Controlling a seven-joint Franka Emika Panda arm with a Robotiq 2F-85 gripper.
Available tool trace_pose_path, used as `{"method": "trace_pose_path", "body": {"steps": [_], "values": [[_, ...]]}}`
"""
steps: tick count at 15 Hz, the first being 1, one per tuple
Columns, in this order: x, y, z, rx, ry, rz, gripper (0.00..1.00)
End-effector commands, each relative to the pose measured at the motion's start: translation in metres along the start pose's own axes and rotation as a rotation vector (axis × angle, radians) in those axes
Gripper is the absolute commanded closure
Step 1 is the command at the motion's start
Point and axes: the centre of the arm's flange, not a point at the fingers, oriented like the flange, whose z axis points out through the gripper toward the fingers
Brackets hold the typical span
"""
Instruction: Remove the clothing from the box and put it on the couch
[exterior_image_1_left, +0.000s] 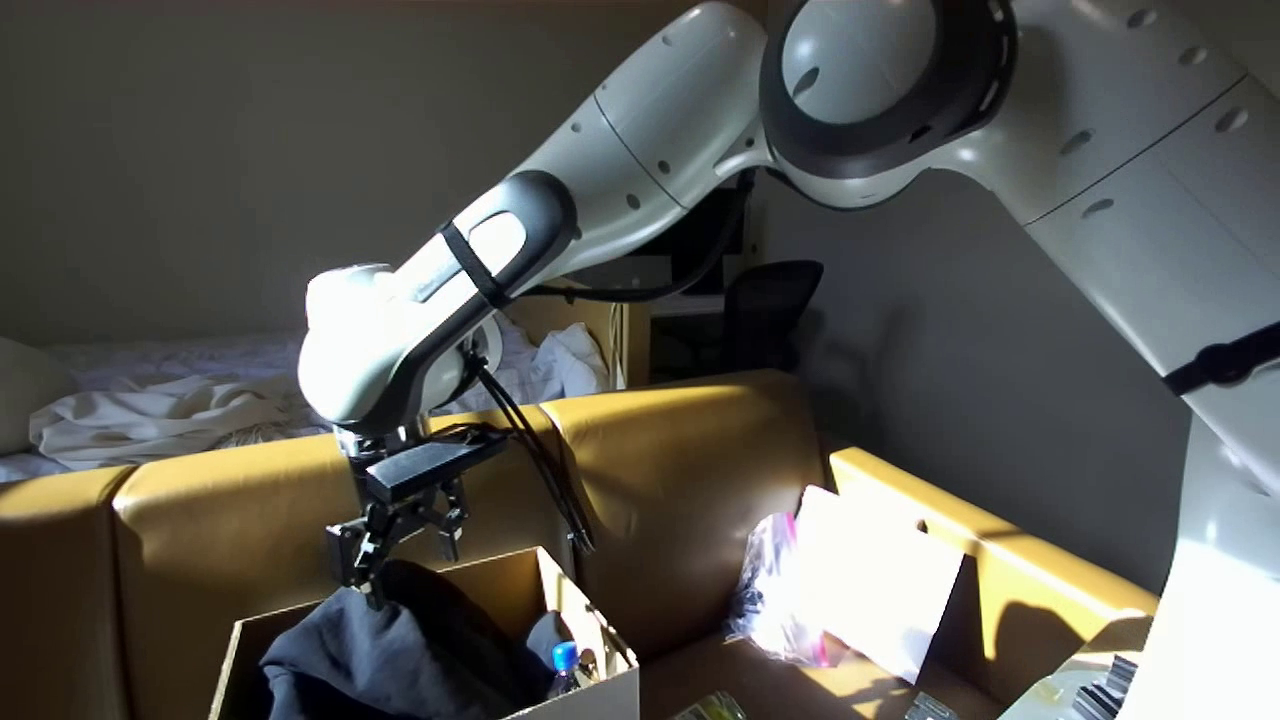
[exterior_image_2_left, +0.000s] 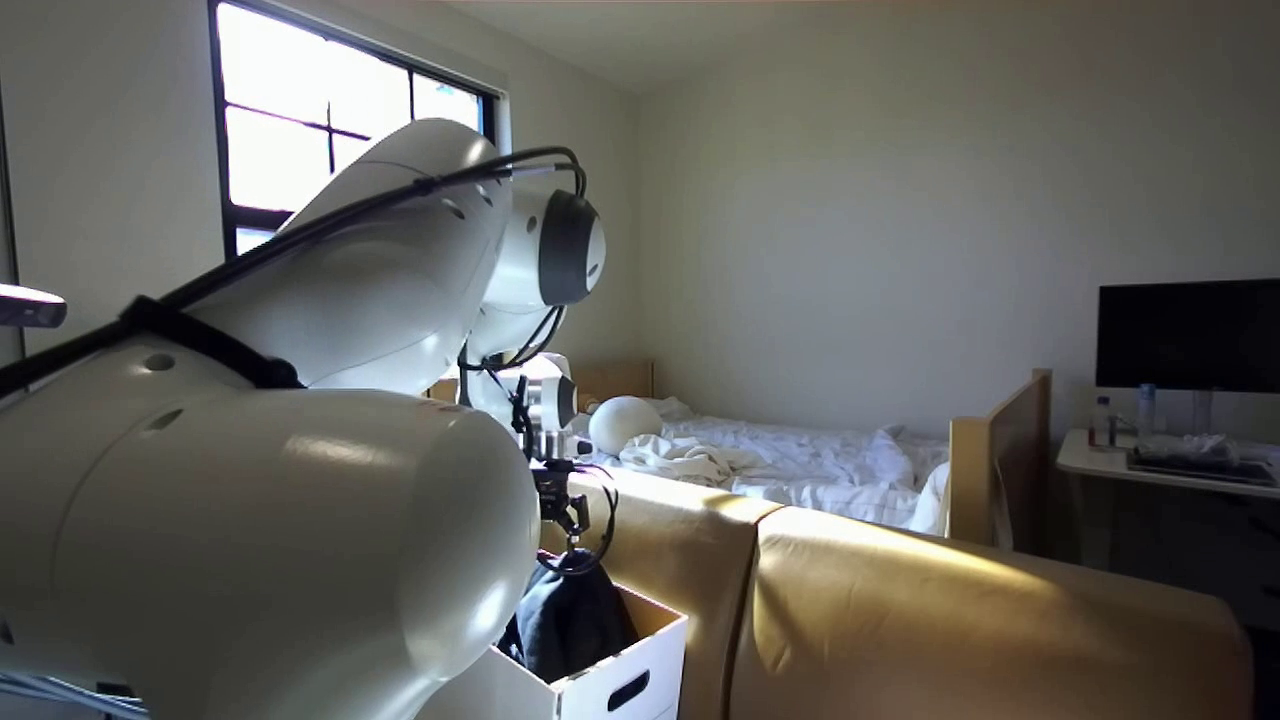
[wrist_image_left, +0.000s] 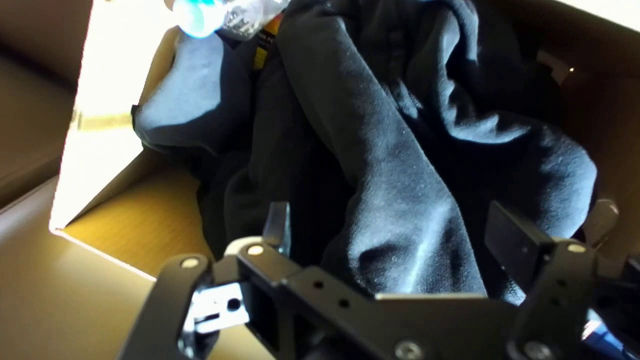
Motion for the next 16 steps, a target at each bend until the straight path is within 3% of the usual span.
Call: {"method": "trace_pose_path", "body": {"steps": [1,5,10,16], "values": [[0.047,-0.018,0.032,0.056,0.03,-0.032,0.0],[0.074,-0.042,0.062,0.083,0.059,-0.043,0.0],[0.084,-0.049,0.065,0.106,0.068,-0.074,0.0],[0.1,-0.044,0.088,0.017,0.038,-0.182,0.0]]}}
